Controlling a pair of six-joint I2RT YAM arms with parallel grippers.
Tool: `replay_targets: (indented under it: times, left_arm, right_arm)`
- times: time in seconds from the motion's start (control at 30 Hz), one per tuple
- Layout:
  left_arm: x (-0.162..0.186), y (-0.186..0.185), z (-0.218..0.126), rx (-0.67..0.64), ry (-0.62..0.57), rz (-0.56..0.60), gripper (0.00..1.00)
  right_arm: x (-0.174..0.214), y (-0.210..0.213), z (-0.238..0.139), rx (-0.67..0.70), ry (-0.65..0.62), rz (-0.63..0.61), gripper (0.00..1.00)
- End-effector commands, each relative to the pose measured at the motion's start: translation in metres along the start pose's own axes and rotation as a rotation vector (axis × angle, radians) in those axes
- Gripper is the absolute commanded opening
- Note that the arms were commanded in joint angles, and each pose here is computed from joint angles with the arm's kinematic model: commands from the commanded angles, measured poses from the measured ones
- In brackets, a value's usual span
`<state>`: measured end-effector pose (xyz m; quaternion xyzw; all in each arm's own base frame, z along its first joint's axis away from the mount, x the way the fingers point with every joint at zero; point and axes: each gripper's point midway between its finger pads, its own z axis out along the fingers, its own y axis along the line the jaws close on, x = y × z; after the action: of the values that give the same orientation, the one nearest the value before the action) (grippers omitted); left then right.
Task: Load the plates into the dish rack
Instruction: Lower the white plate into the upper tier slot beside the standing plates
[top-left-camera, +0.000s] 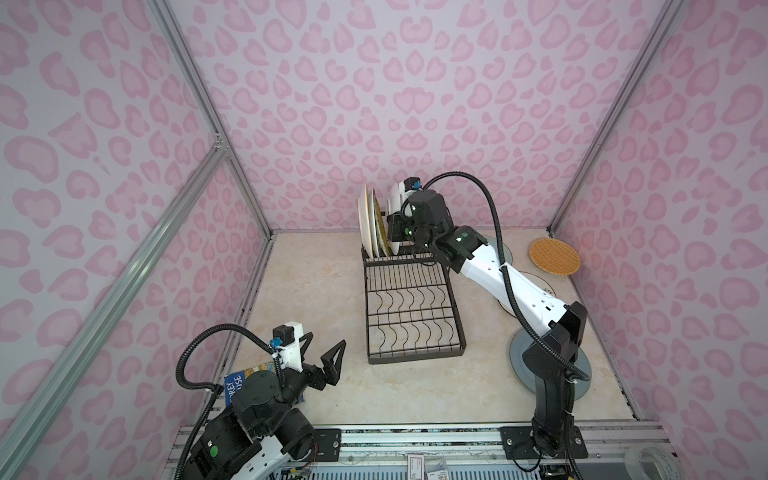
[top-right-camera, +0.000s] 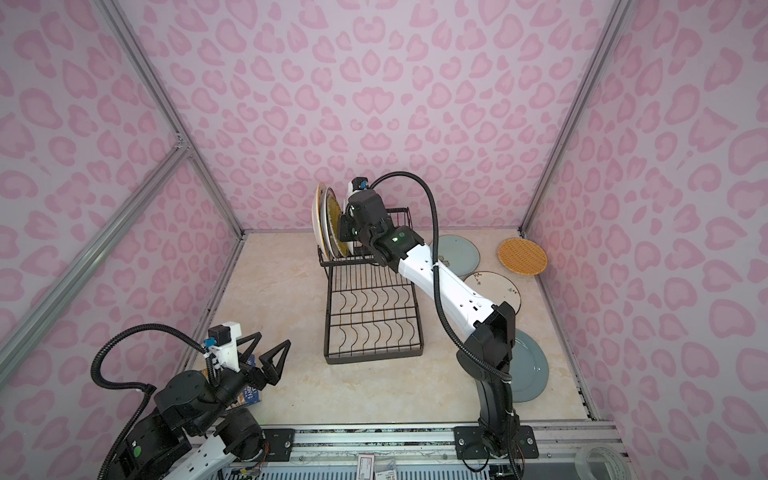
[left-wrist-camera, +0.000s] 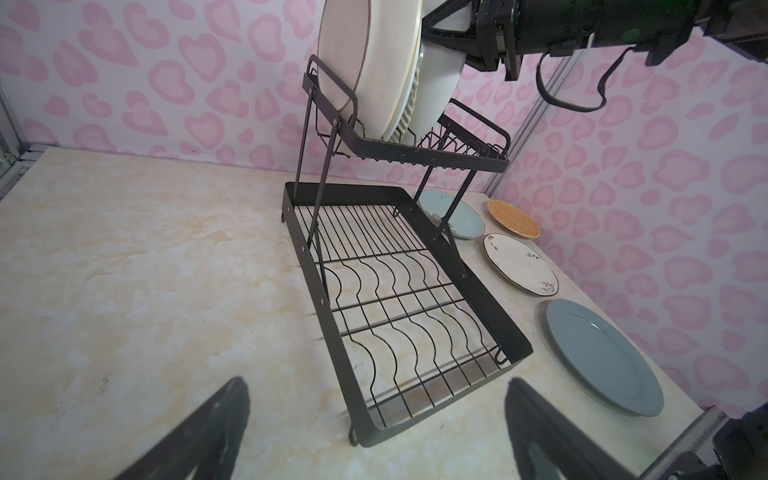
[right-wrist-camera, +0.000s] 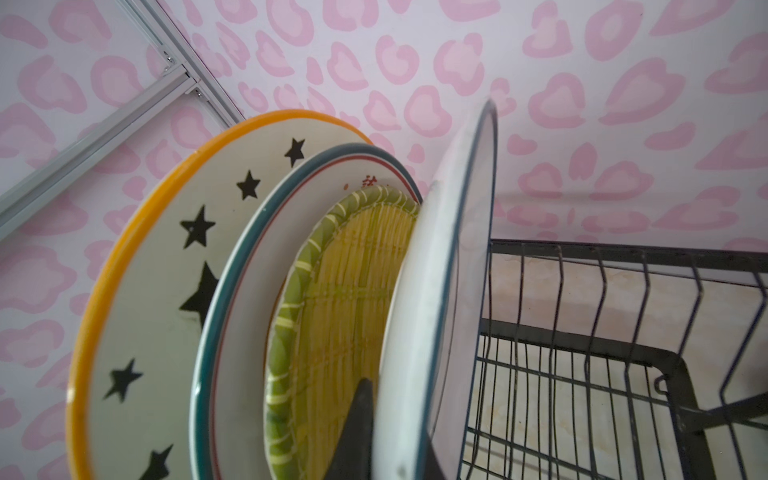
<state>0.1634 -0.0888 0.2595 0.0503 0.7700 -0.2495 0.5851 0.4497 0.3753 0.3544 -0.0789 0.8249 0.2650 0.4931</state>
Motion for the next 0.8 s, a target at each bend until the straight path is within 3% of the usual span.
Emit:
replay_targets:
  times: [0.0, 0.13, 0.53, 0.77]
  left_arm:
    - [-0.010, -0.004, -0.001, 0.017, -0.039, -0.008, 0.97]
    - [-0.010, -0.004, -0.001, 0.017, -0.038, -0.008, 0.97]
    - [-0.010, -0.003, -0.002, 0.016, -0.040, -0.008, 0.98]
    - [-0.011, -0.003, -0.003, 0.016, -0.048, -0.013, 0.98]
  right_arm:
    - [0.000, -0.009, 0.006, 0.043, -0.022, 0.011, 0.00]
    - [0.004, -0.010, 0.007, 0.047, -0.019, 0.017, 0.02]
    - [-0.009, 0.006, -0.005, 0.000, -0.044, 0.007, 0.29]
    - [-0.023, 0.016, -0.017, -0.031, -0.060, 0.005, 0.33]
